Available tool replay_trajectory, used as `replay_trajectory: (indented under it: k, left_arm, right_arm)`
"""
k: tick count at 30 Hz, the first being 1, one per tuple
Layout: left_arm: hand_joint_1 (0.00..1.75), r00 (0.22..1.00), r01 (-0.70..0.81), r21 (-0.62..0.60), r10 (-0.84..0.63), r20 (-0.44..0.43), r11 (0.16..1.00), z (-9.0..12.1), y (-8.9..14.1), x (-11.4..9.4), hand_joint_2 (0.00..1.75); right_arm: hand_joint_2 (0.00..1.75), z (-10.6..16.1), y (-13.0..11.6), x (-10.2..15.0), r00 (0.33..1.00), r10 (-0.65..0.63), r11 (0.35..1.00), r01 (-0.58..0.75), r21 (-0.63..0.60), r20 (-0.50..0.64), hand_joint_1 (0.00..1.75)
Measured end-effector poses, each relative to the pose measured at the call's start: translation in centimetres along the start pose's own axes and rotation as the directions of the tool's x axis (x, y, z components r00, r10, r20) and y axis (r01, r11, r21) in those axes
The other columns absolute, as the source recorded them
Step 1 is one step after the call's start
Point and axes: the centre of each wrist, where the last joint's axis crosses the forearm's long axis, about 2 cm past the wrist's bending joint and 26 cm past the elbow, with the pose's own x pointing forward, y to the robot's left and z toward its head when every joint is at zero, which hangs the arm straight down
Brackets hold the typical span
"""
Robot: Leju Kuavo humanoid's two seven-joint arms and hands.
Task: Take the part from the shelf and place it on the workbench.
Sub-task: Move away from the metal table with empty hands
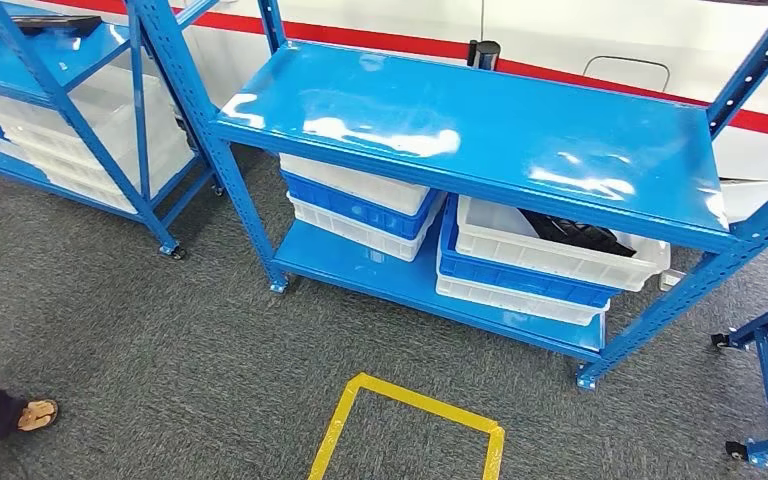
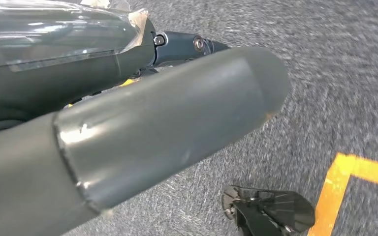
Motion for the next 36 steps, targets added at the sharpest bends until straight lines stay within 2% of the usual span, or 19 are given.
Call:
replay_trajectory:
  k: [8, 14, 18, 25, 36]
  left_arm:
    - [0.00, 1.000, 0.010, 0.003, -0.010, 0.003, 1.000, -0.1, 0.3, 0.0, 0.00]
    - [0.00, 1.000, 0.026, -0.008, -0.026, 0.010, 1.000, -0.2, 0.3, 0.1, 0.00]
    - [0.00, 0.999, 0.033, -0.013, -0.033, 0.011, 0.999, -0.2, 0.4, 0.0, 0.00]
    - [0.00, 0.999, 0.038, -0.015, -0.038, 0.020, 0.999, -0.2, 0.4, 0.3, 0.00]
    - [0.00, 0.999, 0.037, -0.014, -0.037, 0.020, 0.999, -0.2, 0.5, 0.3, 0.00]
  right_arm:
    - [0.00, -0.1, -0.2, -0.3, 0.997, -0.077, 0.997, 0.076, -0.027, -0.029, 0.00]
    - [0.00, -0.4, -0.8, -0.9, 0.967, -0.238, 0.971, 0.235, -0.045, -0.085, 0.00]
    - [0.00, -0.7, -1.4, -1.3, 0.953, -0.283, 0.959, 0.278, -0.060, -0.105, 0.00]
    - [0.00, -0.9, -1.8, -1.5, 0.965, -0.225, 0.973, 0.215, -0.089, -0.135, 0.00]
    - [0.00, -0.9, -1.8, -1.4, 0.971, -0.199, 0.978, 0.188, -0.092, -0.135, 0.00]
